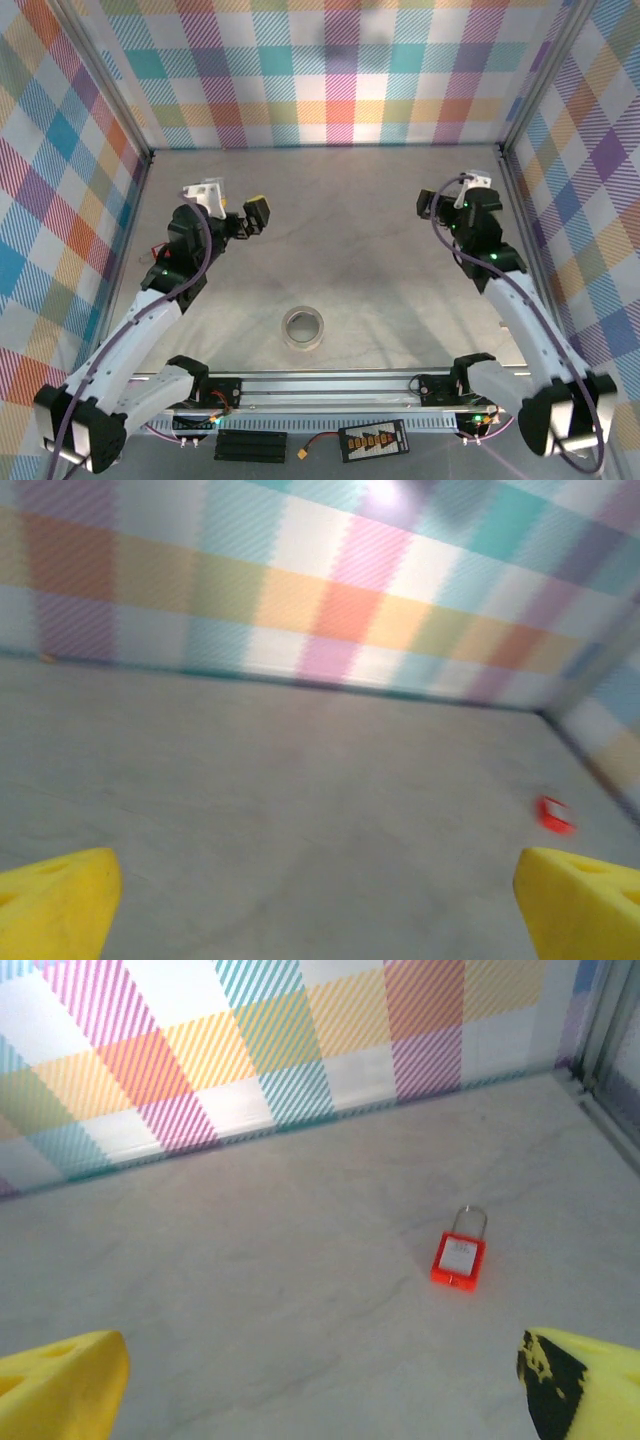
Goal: Unlock with the key
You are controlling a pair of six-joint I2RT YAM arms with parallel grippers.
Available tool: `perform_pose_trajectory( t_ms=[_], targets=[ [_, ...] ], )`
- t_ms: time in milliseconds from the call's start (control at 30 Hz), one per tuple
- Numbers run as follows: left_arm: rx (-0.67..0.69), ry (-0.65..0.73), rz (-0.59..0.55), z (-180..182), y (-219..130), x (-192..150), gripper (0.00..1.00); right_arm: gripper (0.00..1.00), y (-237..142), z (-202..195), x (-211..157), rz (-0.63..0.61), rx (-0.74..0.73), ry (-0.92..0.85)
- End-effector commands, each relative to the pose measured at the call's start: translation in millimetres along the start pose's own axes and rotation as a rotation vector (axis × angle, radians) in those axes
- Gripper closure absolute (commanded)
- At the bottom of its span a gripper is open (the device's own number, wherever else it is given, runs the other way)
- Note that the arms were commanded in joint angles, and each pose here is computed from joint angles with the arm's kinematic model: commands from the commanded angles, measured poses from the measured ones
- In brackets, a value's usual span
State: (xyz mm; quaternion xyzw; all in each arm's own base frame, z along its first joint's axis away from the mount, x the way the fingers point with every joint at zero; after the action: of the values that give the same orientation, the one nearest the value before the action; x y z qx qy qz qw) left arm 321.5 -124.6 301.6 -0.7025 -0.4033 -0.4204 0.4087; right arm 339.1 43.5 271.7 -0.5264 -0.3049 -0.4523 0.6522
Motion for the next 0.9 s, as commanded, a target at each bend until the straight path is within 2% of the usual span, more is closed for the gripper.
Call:
perform_pose_trajectory(
  t_ms=[0,67,167,267,333,500,667,867],
  targets=[
    [-0.092,-0.097,0.188,-20,-12,-36,0.00,0.01,-25,-38,-86,0.389,-0.196,0.077],
    [-0.101,-0.108,0.203,-24,-15,-37,0.00,0.01,-32,-52,-91,0.425,-0.281,0.100],
    [-0.118,-0.117,0.230,-29,-14,-44,0.00,0.01,-33,-79,-106,0.519,-0.380,0.228],
    [-0.148,-0.116,0.263,-39,-12,-51,0.00,0.01,-37,-122,-111,0.565,-0.555,0.275],
    [-0.169,-0.111,0.286,-47,-9,-57,0.00,0.00,-42,-151,-113,0.605,-0.643,0.372],
    [-0.201,-0.111,0.334,-61,-2,-72,0.00,0.03,-57,-213,-116,0.596,-0.834,0.482],
    [-0.213,-0.114,0.345,-65,-1,-75,0.00,0.09,-71,-257,-137,0.604,-0.940,0.632],
    [-0.210,-0.100,0.355,-64,-4,-75,0.00,0.21,-80,-283,-165,0.618,-1.012,0.783]
  ],
)
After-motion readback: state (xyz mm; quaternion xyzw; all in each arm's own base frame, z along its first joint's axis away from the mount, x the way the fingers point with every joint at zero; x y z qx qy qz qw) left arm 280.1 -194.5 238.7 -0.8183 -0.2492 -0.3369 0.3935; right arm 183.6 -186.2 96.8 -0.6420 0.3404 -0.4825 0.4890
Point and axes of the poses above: each hand's point on the last joint's axis, 136 mm out from that joint toward the fingers, its own y axis out along the fingers, its own z axis along the line the jaws close on, x = y × z, the point moved 1 cm from there along -y, back along the fingers, and after that the axes turned 2 degrees about y, right-handed, at the moved point
